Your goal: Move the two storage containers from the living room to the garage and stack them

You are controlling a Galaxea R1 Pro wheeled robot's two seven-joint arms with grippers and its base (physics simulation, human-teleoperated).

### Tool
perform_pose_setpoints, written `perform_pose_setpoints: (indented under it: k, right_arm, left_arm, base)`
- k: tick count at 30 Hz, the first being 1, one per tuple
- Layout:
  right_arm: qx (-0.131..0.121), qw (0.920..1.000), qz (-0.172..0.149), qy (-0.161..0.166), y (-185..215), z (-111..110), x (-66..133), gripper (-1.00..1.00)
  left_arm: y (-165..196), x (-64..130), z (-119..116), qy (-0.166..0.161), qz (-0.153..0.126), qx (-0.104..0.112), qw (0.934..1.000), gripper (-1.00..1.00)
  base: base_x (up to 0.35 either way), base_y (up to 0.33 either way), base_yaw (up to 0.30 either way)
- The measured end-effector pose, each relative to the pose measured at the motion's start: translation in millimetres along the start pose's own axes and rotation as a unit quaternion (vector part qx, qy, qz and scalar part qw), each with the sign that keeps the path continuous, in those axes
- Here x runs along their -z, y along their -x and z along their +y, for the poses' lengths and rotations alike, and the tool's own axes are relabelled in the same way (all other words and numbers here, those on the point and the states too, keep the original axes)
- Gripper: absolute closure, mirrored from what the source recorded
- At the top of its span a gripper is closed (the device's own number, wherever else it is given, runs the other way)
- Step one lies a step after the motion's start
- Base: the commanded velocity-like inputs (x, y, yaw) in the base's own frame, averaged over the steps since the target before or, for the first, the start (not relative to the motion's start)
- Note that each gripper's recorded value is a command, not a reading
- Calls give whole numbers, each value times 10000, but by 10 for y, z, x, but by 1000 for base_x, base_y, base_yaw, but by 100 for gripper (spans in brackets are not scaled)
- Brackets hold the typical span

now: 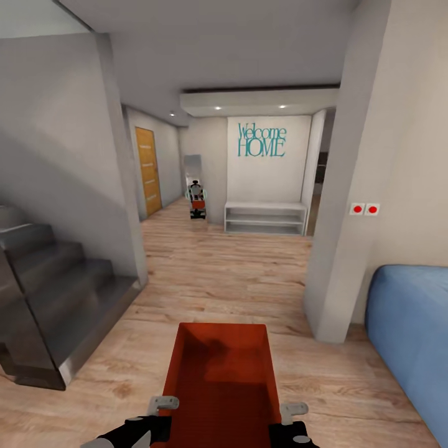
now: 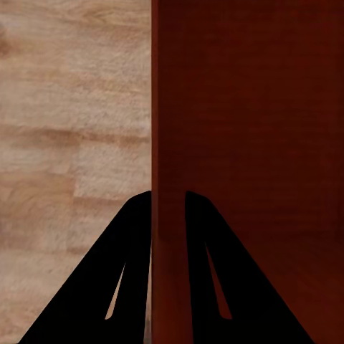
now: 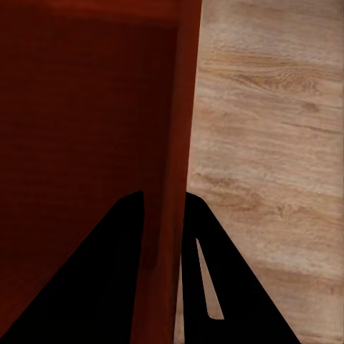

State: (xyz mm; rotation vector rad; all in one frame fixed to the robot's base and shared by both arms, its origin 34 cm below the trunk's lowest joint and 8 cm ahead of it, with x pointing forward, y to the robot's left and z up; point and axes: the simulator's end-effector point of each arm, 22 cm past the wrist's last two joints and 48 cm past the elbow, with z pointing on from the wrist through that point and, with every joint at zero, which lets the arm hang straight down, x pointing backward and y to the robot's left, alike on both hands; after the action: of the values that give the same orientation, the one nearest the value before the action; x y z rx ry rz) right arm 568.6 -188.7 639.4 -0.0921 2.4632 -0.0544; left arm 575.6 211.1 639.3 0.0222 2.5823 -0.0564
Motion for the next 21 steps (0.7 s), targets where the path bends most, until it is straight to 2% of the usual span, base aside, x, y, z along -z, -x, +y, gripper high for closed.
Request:
perform_pose_setpoints:
  k: [21]
  right_arm:
    - [1,10000,1,0,-1,0,0,100]
  left_arm:
    - [-2,0,0,1,1,1,10000,100]
  base:
    - [324,0,0]
